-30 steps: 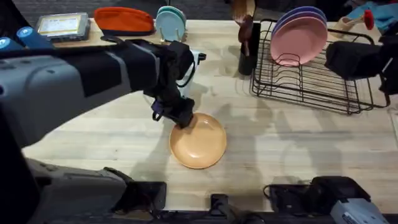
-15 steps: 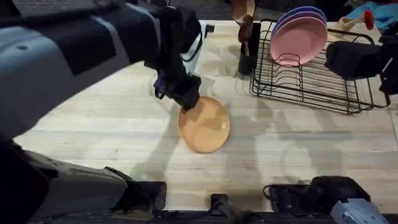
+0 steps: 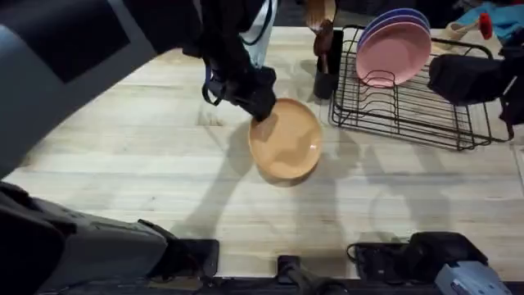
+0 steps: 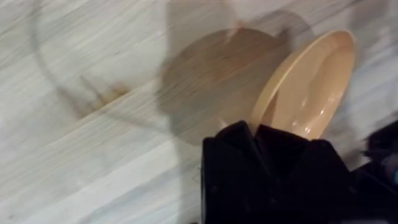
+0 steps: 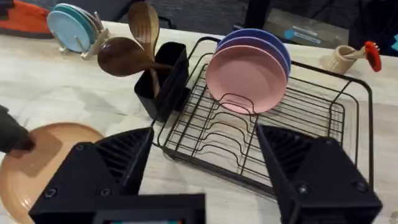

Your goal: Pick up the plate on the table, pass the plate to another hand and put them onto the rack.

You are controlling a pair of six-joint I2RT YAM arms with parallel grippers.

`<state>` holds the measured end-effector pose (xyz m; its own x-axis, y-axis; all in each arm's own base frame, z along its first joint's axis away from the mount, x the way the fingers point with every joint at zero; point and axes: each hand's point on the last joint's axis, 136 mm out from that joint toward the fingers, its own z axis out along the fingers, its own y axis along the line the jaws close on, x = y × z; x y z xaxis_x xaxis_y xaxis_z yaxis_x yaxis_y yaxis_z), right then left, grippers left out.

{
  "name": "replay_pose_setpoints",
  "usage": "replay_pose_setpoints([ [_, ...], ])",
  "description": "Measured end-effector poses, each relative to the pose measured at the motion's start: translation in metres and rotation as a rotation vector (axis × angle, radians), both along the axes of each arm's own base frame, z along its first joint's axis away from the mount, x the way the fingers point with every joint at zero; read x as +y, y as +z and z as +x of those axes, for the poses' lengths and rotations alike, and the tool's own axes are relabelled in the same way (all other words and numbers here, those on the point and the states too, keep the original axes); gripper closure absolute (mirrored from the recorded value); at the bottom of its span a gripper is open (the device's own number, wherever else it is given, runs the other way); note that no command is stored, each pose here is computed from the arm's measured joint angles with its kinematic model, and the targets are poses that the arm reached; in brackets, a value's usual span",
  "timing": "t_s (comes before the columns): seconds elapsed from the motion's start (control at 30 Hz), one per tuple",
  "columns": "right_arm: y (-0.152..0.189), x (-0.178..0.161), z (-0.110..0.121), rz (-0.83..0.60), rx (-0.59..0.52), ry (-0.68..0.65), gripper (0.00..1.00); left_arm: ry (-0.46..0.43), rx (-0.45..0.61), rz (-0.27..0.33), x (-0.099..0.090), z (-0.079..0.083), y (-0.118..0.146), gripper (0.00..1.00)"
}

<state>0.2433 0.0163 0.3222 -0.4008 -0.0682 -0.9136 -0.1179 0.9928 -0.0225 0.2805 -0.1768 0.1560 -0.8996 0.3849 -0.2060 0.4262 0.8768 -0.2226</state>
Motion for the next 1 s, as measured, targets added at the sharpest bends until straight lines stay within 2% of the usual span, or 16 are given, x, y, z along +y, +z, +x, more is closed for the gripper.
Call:
replay_pose_setpoints([
  [0.1, 0.000, 0.000, 0.000, 0.000, 0.000, 0.000, 0.004, -0.022, -0.001, -0.061, -0.011, 0.000, 0.008, 0.958],
  [0.17, 0.000, 0.000, 0.000, 0.000, 0.000, 0.000, 0.004, -0.075, -0.004, -0.217, -0.038, 0.001, 0.020, 0.958],
  [0.2, 0.000, 0.000, 0.000, 0.000, 0.000, 0.000, 0.004, -0.084, -0.009, -0.240, -0.042, 0.002, 0.023, 0.958],
  [0.23, -0.003, 0.000, -0.002, 0.000, 0.015, 0.000, 0.004, -0.110, -0.025, -0.311, -0.054, 0.005, 0.031, 0.958],
  [0.3, -0.008, 0.000, -0.004, 0.000, 0.036, 0.000, 0.004, -0.121, -0.031, -0.342, -0.059, 0.006, 0.035, 0.958],
  [0.43, -0.016, 0.000, -0.008, 0.032, 0.075, -0.015, 0.004, -0.138, -0.031, -0.388, -0.066, 0.005, 0.040, 0.959],
  [0.63, -0.033, 0.003, -0.019, 0.182, 0.177, -0.081, 0.004, -0.146, -0.023, -0.411, -0.069, 0.003, 0.042, 0.958],
  [1.0, -0.059, 0.044, -0.051, 0.396, 0.390, 0.055, 0.004, -0.147, -0.022, -0.414, -0.069, 0.003, 0.043, 0.958],
])
